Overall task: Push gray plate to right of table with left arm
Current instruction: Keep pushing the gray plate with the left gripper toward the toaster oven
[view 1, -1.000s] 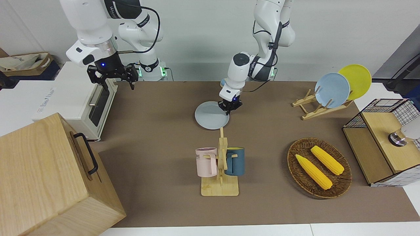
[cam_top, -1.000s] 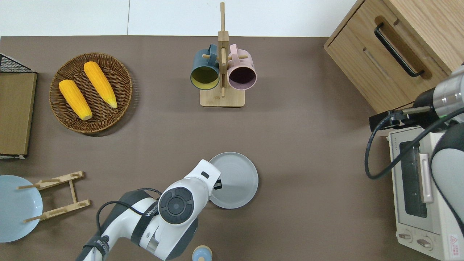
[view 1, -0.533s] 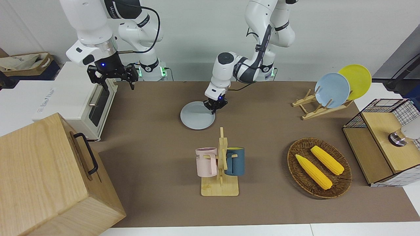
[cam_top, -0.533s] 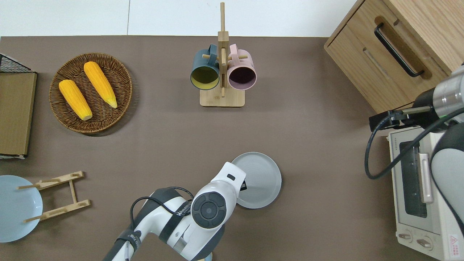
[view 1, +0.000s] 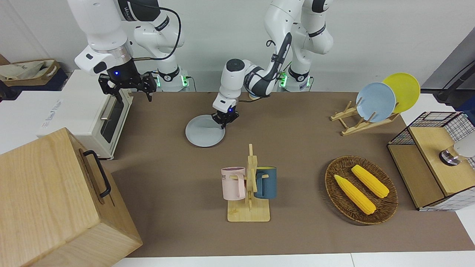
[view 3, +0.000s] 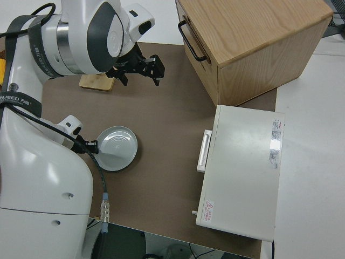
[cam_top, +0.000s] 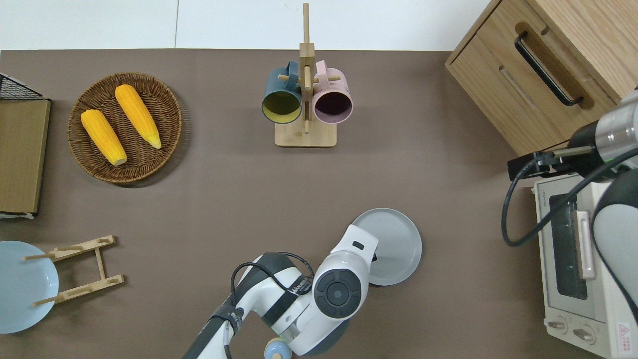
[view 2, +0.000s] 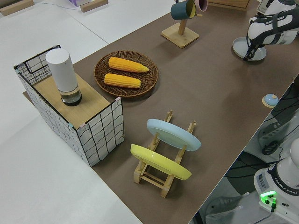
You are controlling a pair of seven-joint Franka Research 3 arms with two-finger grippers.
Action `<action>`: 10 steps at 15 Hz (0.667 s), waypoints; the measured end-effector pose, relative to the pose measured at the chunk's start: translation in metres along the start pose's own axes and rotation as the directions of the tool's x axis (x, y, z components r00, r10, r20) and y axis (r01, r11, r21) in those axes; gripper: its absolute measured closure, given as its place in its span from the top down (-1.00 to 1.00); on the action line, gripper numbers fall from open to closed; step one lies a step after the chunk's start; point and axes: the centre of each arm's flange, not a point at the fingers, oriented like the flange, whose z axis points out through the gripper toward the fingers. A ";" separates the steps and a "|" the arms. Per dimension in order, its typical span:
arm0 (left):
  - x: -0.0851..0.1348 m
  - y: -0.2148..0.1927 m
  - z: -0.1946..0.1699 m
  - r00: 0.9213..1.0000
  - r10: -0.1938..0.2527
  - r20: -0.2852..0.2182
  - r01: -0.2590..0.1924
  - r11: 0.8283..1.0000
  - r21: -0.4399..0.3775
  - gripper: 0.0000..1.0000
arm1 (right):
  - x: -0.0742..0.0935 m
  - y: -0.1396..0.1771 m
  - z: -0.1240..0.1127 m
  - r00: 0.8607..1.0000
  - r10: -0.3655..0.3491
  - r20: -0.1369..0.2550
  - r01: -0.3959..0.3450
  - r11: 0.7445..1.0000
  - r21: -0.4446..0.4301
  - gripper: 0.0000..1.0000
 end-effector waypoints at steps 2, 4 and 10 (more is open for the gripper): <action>-0.004 0.014 0.003 1.000 -0.009 -0.010 0.009 1.000 -0.006 -0.98 | 0.000 0.000 0.000 1.000 0.000 0.000 0.000 1.000 0.000 0.97; -0.005 0.022 0.005 1.000 -0.012 -0.010 0.012 1.000 -0.014 -0.98 | 0.000 0.000 0.000 1.000 0.000 0.000 0.000 1.000 0.000 0.97; -0.006 0.029 0.011 1.000 -0.011 -0.007 0.011 1.000 -0.018 -0.60 | 0.000 0.000 0.000 1.000 0.000 0.000 0.000 1.000 0.000 0.97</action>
